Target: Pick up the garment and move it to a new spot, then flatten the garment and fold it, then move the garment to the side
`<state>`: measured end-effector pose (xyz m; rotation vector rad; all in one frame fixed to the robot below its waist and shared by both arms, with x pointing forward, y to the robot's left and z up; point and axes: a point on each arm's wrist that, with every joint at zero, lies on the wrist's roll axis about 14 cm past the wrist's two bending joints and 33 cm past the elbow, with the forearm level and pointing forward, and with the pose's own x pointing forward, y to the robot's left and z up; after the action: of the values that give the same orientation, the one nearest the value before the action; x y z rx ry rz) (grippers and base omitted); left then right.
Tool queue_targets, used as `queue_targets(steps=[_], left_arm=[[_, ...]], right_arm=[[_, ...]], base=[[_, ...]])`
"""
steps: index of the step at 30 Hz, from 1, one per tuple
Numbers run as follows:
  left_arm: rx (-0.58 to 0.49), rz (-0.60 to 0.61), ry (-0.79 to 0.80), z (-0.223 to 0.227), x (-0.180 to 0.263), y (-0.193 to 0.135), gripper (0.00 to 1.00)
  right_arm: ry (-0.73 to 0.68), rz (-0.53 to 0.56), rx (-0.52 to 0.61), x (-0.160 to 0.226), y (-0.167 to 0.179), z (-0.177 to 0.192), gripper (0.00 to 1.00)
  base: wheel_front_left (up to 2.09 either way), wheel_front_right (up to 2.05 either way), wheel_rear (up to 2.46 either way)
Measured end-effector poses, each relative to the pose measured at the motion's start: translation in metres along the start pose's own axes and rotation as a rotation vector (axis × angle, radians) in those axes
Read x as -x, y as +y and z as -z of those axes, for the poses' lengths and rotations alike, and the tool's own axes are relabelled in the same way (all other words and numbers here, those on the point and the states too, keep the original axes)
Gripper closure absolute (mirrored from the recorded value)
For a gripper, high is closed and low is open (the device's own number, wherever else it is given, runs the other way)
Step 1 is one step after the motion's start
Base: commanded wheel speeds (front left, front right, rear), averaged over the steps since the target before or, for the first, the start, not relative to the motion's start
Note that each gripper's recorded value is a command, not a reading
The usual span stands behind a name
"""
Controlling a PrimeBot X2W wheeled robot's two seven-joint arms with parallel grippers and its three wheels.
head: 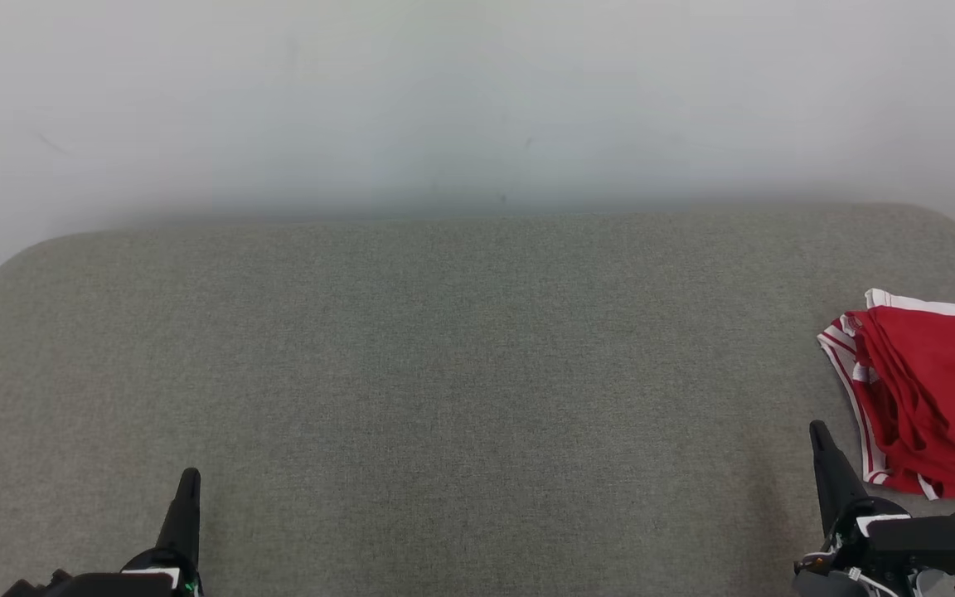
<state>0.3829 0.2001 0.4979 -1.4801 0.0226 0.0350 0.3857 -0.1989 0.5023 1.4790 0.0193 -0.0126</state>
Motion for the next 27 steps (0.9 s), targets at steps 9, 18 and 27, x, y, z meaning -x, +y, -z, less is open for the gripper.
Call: queue_targets(steps=[9, 18, 27], left_arm=[[0.055, 0.017, 0.007, 0.0006, -0.0037, -0.0048, 1.00], [0.094, 0.025, 0.012, 0.0010, -0.0044, -0.0059, 1.00], [0.095, 0.025, 0.012, 0.0009, -0.0045, -0.0059, 1.00]], right_arm=[[-0.004, -0.007, -0.055, -0.0011, 0.0013, -0.0012, 1.00], [-0.004, -0.014, -0.094, -0.0020, 0.0026, -0.0017, 1.00], [-0.005, -0.014, -0.094, -0.0020, 0.0026, -0.0017, 1.00]], base=[[0.00, 0.00, 0.00], [0.00, 0.00, 0.00], [0.00, 0.00, 0.00]])
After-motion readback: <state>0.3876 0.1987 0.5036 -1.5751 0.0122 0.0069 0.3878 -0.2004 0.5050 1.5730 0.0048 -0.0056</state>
